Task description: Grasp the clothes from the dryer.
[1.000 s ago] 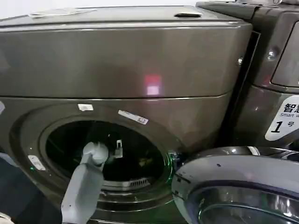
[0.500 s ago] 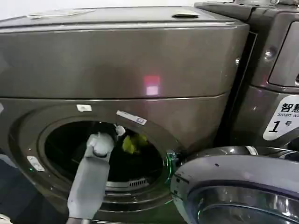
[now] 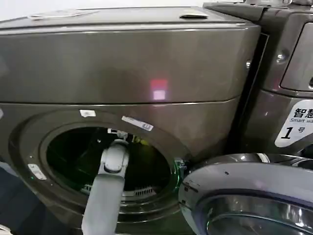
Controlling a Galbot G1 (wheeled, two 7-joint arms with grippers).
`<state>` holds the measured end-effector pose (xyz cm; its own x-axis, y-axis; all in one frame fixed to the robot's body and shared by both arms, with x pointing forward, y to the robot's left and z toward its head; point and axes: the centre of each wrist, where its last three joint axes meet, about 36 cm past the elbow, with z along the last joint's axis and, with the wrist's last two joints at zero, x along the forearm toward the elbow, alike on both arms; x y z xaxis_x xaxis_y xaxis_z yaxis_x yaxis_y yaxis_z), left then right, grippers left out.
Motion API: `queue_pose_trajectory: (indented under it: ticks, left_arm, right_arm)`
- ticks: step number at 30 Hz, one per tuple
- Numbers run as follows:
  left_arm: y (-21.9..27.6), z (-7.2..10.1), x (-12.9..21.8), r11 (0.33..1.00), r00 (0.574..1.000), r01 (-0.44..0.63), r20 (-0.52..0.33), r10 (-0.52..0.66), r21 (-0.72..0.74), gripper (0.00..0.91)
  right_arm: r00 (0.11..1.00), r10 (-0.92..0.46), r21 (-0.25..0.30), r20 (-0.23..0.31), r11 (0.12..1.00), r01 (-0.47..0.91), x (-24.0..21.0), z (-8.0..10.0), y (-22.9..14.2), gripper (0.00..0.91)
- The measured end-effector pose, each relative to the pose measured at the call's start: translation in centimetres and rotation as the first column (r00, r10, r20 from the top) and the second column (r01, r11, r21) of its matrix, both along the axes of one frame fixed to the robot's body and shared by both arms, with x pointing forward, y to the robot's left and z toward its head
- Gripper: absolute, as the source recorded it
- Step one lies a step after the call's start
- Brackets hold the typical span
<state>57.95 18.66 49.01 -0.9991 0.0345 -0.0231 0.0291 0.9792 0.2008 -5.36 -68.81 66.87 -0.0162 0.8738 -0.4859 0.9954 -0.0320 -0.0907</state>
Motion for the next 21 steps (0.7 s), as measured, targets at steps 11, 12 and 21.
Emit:
queue_pose_trajectory:
  ticks: [11, 12, 21]
  left_arm:
    - [-0.3, -0.2, -1.0, 0.995, 0.998, -0.062, -0.018, 0.06, -0.082, 0.0]
    - [-0.4, -0.2, -1.1, 0.994, 0.998, -0.063, -0.02, 0.062, -0.086, 0.0]
    - [-0.3, -0.2, -1.4, 0.993, 0.997, -0.069, -0.025, 0.067, -0.094, 0.0]
  right_arm:
    - [1.0, 0.008, 0.001, 0.018, 1.0, -0.008, -0.3, 0.3, 0.5, 0.907]
    - [1.0, 0.01, 0.003, 0.023, 1.0, -0.01, -0.3, 0.4, 0.6, 0.907]
    - [0.999, 0.026, 0.019, 0.033, 0.999, -0.027, -0.2, 1.0, 0.9, 0.907]
